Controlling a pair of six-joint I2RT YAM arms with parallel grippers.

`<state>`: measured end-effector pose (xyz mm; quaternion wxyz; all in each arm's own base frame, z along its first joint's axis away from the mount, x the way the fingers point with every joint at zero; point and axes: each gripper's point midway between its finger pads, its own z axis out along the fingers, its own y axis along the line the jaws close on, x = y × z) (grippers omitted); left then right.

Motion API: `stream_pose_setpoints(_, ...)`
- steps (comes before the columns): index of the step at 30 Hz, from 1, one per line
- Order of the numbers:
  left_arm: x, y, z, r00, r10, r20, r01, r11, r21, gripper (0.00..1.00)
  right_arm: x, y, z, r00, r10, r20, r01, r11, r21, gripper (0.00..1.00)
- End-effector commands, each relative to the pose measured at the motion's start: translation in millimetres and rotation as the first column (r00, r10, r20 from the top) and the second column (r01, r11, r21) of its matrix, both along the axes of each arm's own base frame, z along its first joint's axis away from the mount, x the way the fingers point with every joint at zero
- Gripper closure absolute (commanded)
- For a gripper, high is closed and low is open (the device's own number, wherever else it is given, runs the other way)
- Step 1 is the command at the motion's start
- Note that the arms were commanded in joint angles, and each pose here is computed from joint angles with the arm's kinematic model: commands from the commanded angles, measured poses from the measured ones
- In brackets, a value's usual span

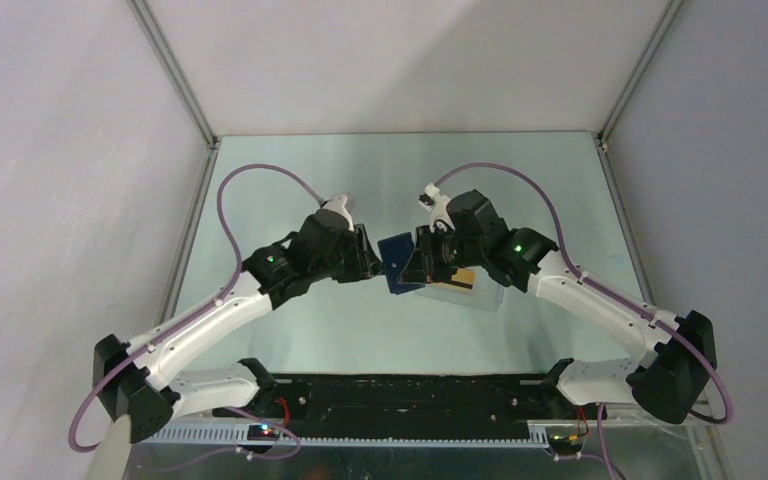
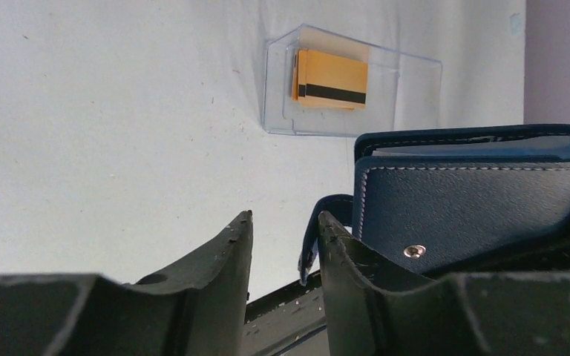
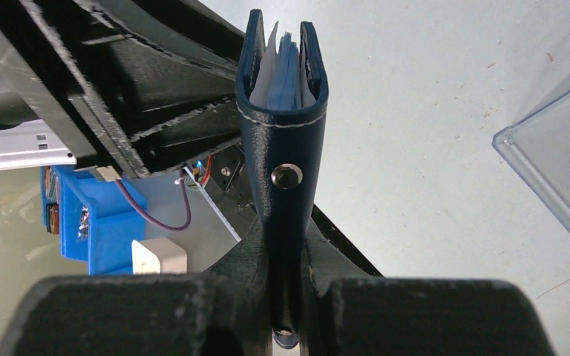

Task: Put the credit cards into the card holder
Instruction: Open the card holder.

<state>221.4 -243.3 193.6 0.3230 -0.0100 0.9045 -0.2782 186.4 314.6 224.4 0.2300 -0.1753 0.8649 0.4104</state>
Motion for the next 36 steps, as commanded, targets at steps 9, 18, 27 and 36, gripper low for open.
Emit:
stream_pose_setpoints(9, 3.3, -5.6, 13.8, 1.0, -0.007, 0.024, 0.008, 0.999, -0.049, 1.0, 4.5, 10.2, 24.2, 0.998, 0.026, 0.05, -0.029, 0.998, 0.061, 1.0)
stream_pose_setpoints(18, 3.7, 10.8, 7.4, 0.999, 0.03, 0.017, -0.029, 0.998, -0.062, 0.56, 3.1, 10.3, 27.8, 0.998, 0.031, 0.048, -0.034, 0.997, 0.075, 1.0)
stream_pose_setpoints(27, -4.0, 13.3, 14.0, 0.999, -0.027, 0.031, 0.032, 0.987, -0.156, 0.52, 1.1, 11.5, 37.2, 0.999, 0.042, 0.033, -0.046, 0.989, 0.141, 1.0)
stream_pose_setpoints(36, -12.4, -3.1, 18.6, 0.992, -0.121, 0.031, 0.124, 0.967, -0.223, 0.47, 2.2, 11.2, 39.8, 0.999, 0.04, 0.025, -0.044, 0.986, 0.158, 1.0)
